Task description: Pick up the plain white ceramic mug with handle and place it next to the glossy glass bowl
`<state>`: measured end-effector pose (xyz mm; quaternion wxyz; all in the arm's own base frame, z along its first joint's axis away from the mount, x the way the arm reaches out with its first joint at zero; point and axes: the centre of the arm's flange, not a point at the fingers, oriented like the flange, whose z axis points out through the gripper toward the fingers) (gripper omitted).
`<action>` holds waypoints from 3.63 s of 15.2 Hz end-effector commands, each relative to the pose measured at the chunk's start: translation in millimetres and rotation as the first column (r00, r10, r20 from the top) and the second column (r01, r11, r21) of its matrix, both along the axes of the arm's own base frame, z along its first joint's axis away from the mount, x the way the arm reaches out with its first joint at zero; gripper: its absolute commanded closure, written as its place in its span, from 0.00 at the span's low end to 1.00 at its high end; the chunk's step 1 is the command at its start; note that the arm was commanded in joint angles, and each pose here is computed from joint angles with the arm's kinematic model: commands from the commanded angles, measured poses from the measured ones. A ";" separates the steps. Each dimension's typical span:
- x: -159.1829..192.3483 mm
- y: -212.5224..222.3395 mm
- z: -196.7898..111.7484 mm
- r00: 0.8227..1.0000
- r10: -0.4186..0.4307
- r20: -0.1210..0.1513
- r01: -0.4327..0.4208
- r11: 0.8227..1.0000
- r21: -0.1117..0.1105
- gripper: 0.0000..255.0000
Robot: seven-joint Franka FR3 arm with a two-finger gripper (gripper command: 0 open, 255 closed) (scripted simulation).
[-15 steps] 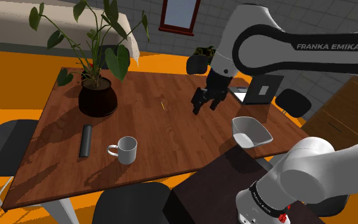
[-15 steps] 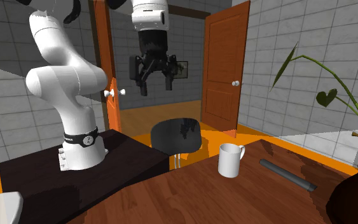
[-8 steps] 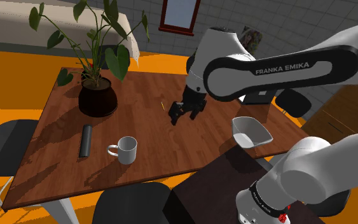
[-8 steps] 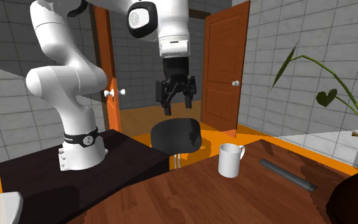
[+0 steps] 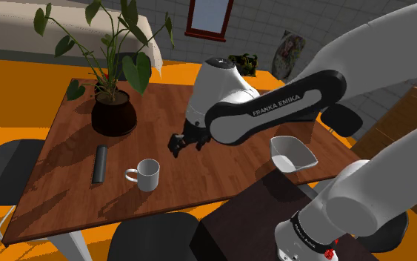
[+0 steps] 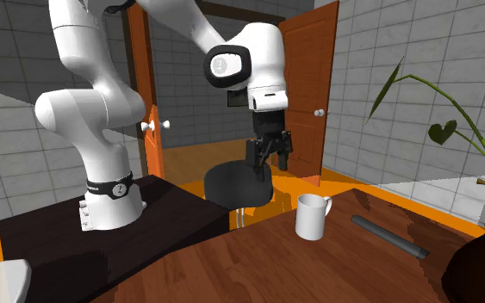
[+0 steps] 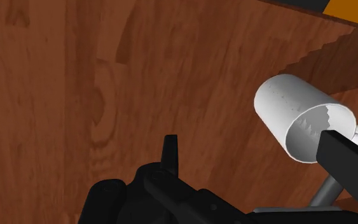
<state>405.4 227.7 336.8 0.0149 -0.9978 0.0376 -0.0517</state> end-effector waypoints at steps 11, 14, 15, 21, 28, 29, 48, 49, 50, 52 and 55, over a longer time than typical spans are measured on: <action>50.5 75.6 -95.3 0.998 -0.011 0.066 0.012 1.000 -0.014 0.00; 53.2 75.8 -110.9 0.998 -0.011 0.066 0.012 1.000 -0.014 0.00; 54.1 75.9 -116.1 0.998 -0.011 0.066 0.012 1.000 -0.014 0.00; 55.5 75.9 -124.3 0.998 -0.011 0.066 0.012 1.000 -0.014 0.00; 55.5 76.0 -124.3 0.998 -0.011 0.066 0.012 1.000 -0.014 1.00; 55.5 76.0 -124.3 0.998 -0.011 0.066 0.012 1.000 -0.014 1.00; 55.5 75.9 -50.4 0.998 -0.011 0.066 0.012 1.000 -0.014 1.00; 55.5 75.9 -45.1 0.998 -0.011 0.066 0.012 1.000 -0.014 1.00; 55.5 75.9 -39.9 0.998 -0.011 0.066 0.012 1.000 -0.014 1.00; 55.5 75.9 -29.3 0.998 -0.011 0.066 0.012 1.000 -0.014 1.00; 55.5 75.9 -13.5 0.998 -0.011 0.066 0.012 1.000 -0.014 1.00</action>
